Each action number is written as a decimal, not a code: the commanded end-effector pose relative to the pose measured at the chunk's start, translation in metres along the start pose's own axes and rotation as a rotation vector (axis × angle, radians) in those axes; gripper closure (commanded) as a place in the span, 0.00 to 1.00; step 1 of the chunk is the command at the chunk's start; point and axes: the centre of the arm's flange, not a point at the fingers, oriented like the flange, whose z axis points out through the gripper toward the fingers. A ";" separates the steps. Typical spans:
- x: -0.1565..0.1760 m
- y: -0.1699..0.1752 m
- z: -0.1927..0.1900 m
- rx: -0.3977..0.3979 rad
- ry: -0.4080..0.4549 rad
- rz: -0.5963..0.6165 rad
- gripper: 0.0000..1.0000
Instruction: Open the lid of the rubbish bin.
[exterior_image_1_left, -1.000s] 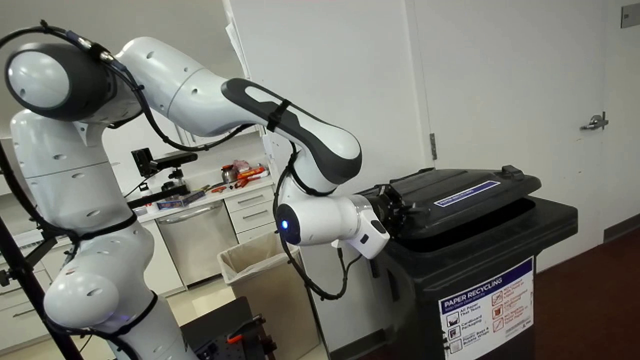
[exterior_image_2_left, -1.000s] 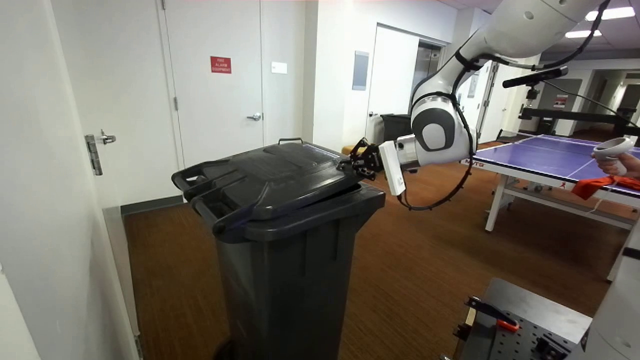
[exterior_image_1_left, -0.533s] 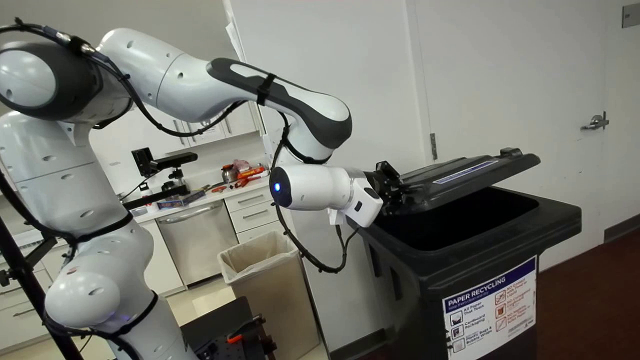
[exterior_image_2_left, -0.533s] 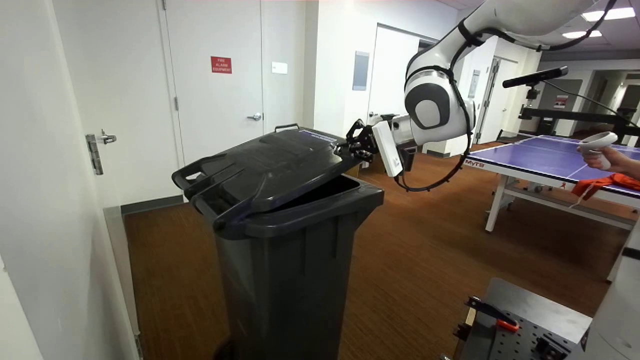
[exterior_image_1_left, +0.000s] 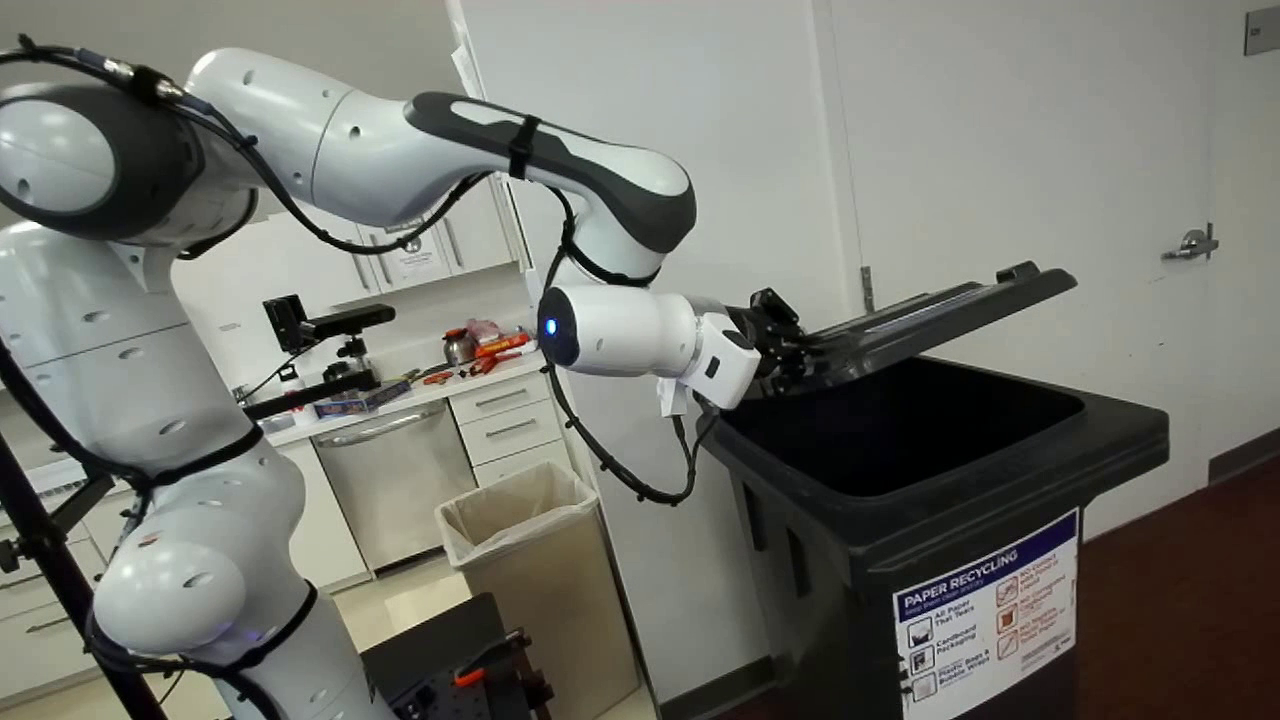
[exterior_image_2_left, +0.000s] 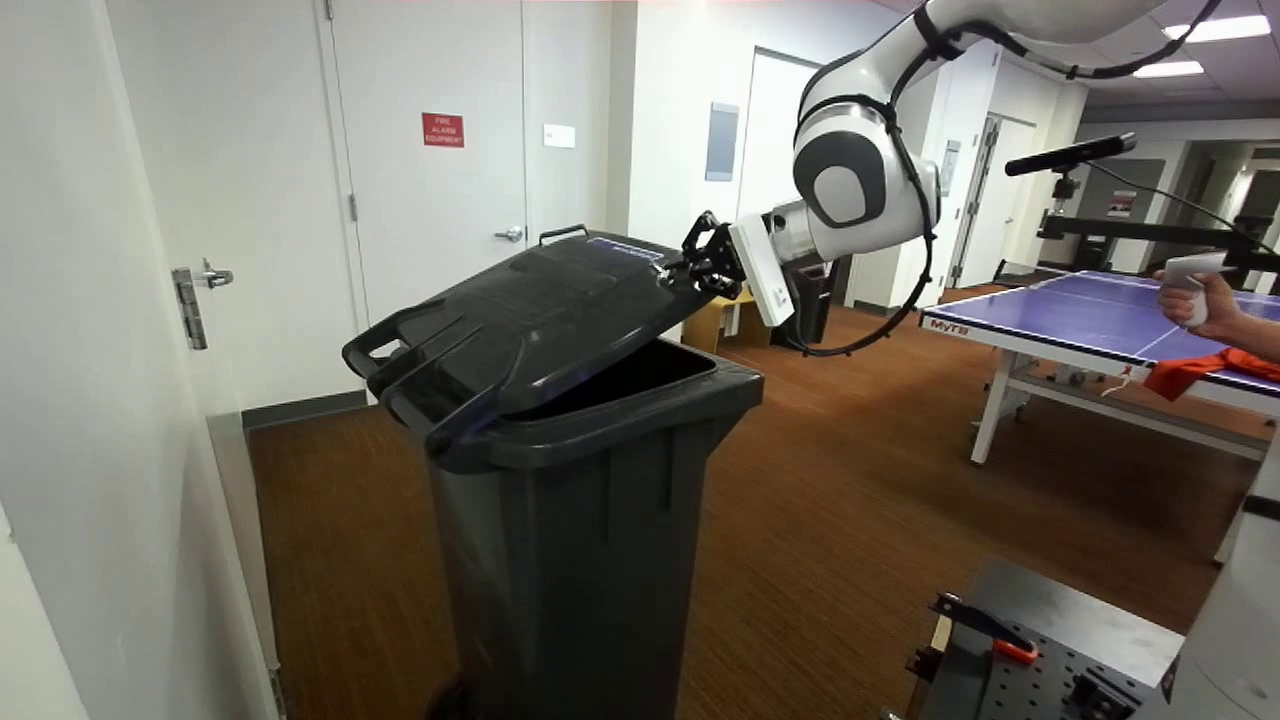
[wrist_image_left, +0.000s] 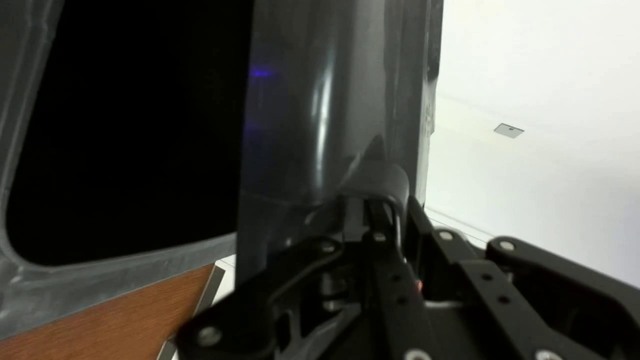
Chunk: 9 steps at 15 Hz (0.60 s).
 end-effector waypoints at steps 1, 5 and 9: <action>0.029 -0.054 0.004 0.145 0.039 0.030 0.97; 0.027 -0.065 0.000 0.166 0.006 -0.019 0.97; 0.025 -0.085 -0.013 0.188 -0.026 -0.097 0.97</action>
